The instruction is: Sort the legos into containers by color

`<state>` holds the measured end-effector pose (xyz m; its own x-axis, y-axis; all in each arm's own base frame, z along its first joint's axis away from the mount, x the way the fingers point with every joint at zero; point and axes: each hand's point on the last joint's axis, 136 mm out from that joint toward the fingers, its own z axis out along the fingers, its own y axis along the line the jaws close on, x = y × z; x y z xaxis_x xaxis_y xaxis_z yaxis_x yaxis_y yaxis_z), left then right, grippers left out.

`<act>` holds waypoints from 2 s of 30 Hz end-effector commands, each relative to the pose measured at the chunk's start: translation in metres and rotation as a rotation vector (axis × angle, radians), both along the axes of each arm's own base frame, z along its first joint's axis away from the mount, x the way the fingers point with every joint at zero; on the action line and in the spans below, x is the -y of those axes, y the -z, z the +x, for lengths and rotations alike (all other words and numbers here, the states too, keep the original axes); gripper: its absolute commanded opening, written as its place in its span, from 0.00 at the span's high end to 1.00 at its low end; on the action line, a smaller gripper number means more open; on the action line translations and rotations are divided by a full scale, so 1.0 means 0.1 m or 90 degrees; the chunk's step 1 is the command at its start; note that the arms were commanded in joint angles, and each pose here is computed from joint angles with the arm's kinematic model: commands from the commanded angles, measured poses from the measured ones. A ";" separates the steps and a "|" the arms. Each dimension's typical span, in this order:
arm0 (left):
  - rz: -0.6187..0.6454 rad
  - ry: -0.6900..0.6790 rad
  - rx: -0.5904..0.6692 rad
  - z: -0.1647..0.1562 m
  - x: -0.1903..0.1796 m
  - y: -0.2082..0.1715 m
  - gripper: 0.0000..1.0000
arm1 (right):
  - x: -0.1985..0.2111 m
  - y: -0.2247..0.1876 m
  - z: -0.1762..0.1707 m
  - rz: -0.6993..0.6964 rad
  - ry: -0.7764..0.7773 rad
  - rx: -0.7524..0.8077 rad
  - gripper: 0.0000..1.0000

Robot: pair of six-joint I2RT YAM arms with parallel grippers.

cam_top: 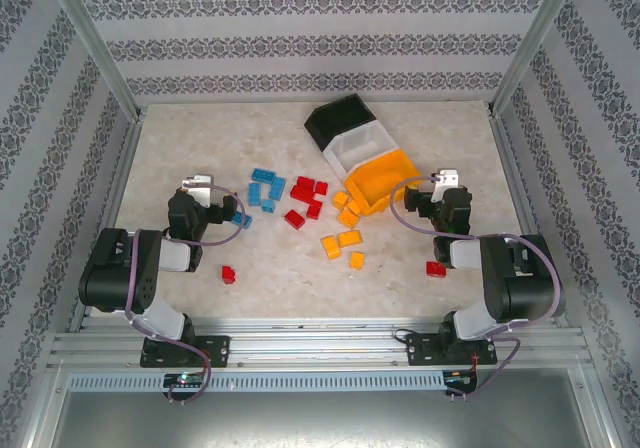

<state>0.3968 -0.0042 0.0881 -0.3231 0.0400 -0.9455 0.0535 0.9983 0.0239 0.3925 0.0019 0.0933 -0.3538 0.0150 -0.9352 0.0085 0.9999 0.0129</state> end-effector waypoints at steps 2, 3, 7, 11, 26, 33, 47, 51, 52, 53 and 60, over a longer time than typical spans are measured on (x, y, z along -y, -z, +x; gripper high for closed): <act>-0.007 -0.007 -0.006 0.01 -0.01 0.01 0.00 | -0.03 -0.12 0.05 0.003 -0.008 0.026 0.02; -0.007 -0.007 -0.004 0.01 0.00 0.00 0.00 | -0.03 -0.12 0.06 0.003 -0.009 0.027 0.02; -0.007 -0.006 -0.004 0.01 0.00 0.00 0.00 | -0.03 -0.12 0.05 0.003 -0.008 0.027 0.02; -0.007 -0.007 -0.005 0.01 0.00 0.00 0.00 | -0.03 -0.12 0.06 0.003 -0.008 0.027 0.02; -0.007 -0.007 -0.005 0.01 0.00 0.00 0.00 | -0.03 -0.12 0.06 0.002 -0.008 0.026 0.02; -0.007 -0.007 -0.004 0.01 0.00 0.00 0.00 | -0.03 -0.12 0.05 0.003 -0.009 0.026 0.02; -0.007 -0.062 -0.017 0.04 -0.14 0.01 0.00 | 0.00 -0.13 0.06 0.018 -0.008 0.023 0.02; -0.006 -0.122 0.000 0.01 -0.30 -0.12 0.00 | 0.10 -0.23 0.10 0.015 0.028 -0.005 0.02; -0.005 -0.161 -0.006 0.00 -0.40 -0.19 0.00 | 0.12 -0.27 0.10 0.014 0.038 -0.014 0.02; -0.004 -0.192 -0.015 -0.01 -0.47 -0.25 0.00 | 0.13 -0.32 0.10 0.013 0.045 -0.019 0.02; -0.048 -0.297 -0.093 -0.03 -0.66 -0.87 0.00 | 0.47 -0.86 0.00 0.191 0.216 -0.048 0.02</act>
<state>0.4114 0.0511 0.1766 -0.3160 -0.1076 -0.9426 -0.2972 0.9548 -0.0094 0.4019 -0.0211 0.1675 -0.3382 0.1885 -0.9220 0.1630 0.9767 0.1399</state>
